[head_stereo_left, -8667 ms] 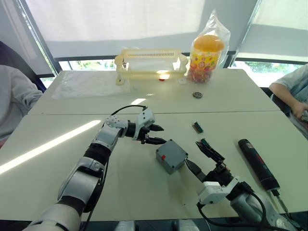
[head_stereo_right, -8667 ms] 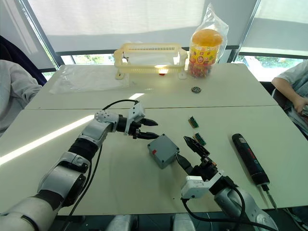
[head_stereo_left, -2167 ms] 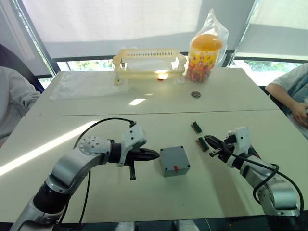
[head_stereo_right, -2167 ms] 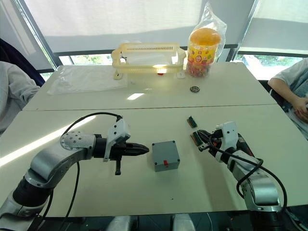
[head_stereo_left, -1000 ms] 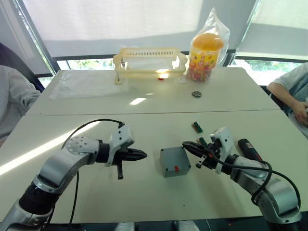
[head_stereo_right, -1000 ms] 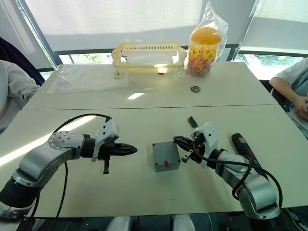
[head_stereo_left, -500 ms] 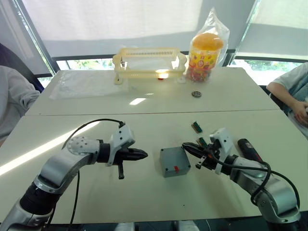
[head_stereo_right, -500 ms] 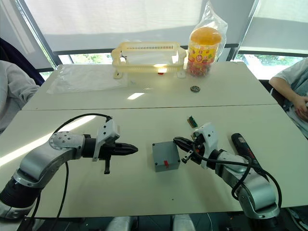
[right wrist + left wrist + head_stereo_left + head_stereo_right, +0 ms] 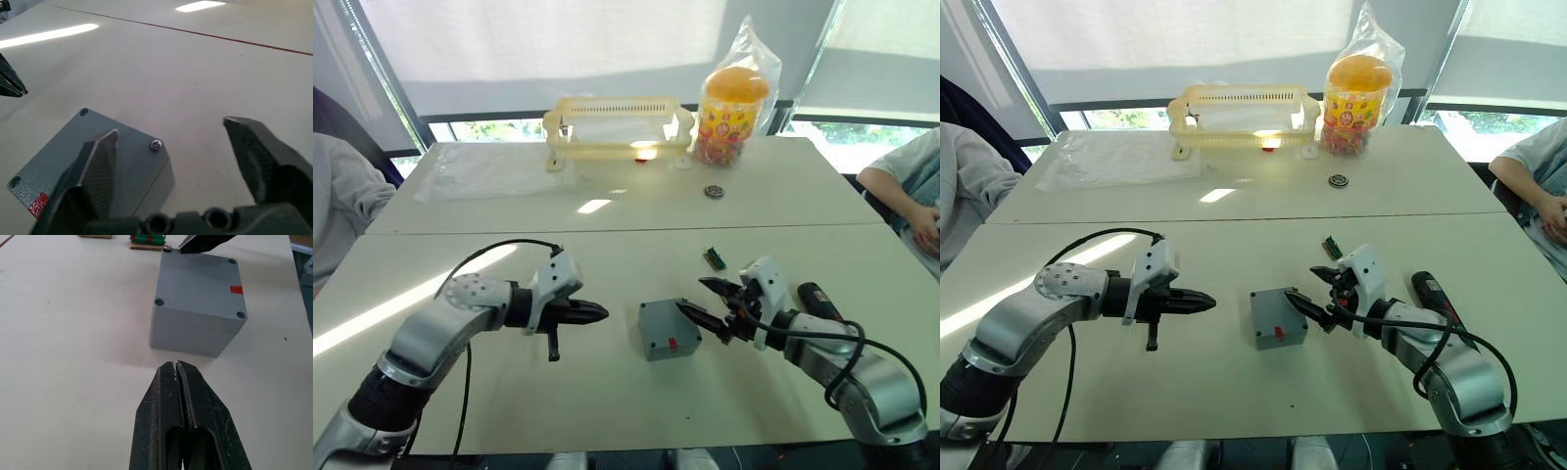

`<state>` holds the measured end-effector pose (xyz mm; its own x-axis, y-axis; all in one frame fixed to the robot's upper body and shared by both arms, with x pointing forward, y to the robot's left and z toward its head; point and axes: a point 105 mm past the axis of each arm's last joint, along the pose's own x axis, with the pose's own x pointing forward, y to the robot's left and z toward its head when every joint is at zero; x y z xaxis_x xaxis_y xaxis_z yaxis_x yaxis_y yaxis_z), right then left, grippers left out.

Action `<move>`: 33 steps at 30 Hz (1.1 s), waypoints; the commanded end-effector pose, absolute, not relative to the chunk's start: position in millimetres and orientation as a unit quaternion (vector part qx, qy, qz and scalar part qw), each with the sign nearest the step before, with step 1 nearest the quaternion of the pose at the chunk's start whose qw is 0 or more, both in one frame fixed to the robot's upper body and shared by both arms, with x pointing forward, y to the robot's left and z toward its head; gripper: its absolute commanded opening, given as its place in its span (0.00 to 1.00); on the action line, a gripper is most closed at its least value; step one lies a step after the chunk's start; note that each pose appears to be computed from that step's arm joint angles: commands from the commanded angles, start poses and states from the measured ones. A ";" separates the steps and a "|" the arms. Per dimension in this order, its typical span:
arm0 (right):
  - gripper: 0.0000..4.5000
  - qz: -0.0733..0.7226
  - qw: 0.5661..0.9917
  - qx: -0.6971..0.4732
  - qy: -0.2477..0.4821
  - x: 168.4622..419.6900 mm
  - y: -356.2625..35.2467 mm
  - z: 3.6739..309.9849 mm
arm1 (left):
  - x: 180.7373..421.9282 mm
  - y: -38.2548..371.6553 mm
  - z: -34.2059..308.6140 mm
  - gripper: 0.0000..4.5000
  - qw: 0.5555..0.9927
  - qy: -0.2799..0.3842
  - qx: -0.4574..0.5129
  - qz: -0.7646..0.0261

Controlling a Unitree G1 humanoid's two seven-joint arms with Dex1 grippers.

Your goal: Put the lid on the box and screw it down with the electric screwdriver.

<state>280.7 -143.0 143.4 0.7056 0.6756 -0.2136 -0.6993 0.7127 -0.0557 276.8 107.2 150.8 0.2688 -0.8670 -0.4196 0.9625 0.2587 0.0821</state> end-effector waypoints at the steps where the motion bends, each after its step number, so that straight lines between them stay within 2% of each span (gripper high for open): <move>1: 0.89 0.381 0.921 -0.052 0.051 269.1 -151.4 185.6 | 285.5 110.4 183.4 0.00 0.792 0.101 0.144 -0.584; 5: 0.89 0.357 0.931 -0.012 0.082 265.9 -185.7 217.3 | 293.3 99.2 211.1 0.00 0.799 0.068 0.127 -0.583; 9: 0.89 0.276 0.949 -0.037 0.149 267.6 -242.9 236.2 | 272.9 80.2 223.4 0.00 0.750 0.044 0.136 -0.646; 11: 1.00 0.239 0.940 -0.081 0.231 262.2 -272.0 234.7 | 261.0 73.9 214.5 0.00 0.723 0.046 0.165 -0.669; 15: 1.00 0.180 0.918 -0.110 0.337 253.8 -312.0 228.7 | 243.3 69.8 197.7 0.00 0.698 0.057 0.204 -0.684; 17: 1.00 0.170 0.895 -0.105 0.399 244.8 -328.6 216.0 | 232.5 68.8 187.3 0.00 0.684 0.067 0.221 -0.692; 21: 1.00 0.171 0.858 -0.100 0.474 229.7 -351.5 194.9 | 218.4 63.5 176.4 0.00 0.678 0.076 0.225 -0.696; 28: 1.00 0.196 0.814 -0.074 0.542 208.1 -356.6 172.0 | 212.1 58.0 171.9 0.00 0.703 0.084 0.202 -0.676; 33: 1.00 0.179 0.815 -0.063 0.548 207.5 -362.3 157.9 | 211.3 53.4 168.9 0.00 0.707 0.087 0.194 -0.674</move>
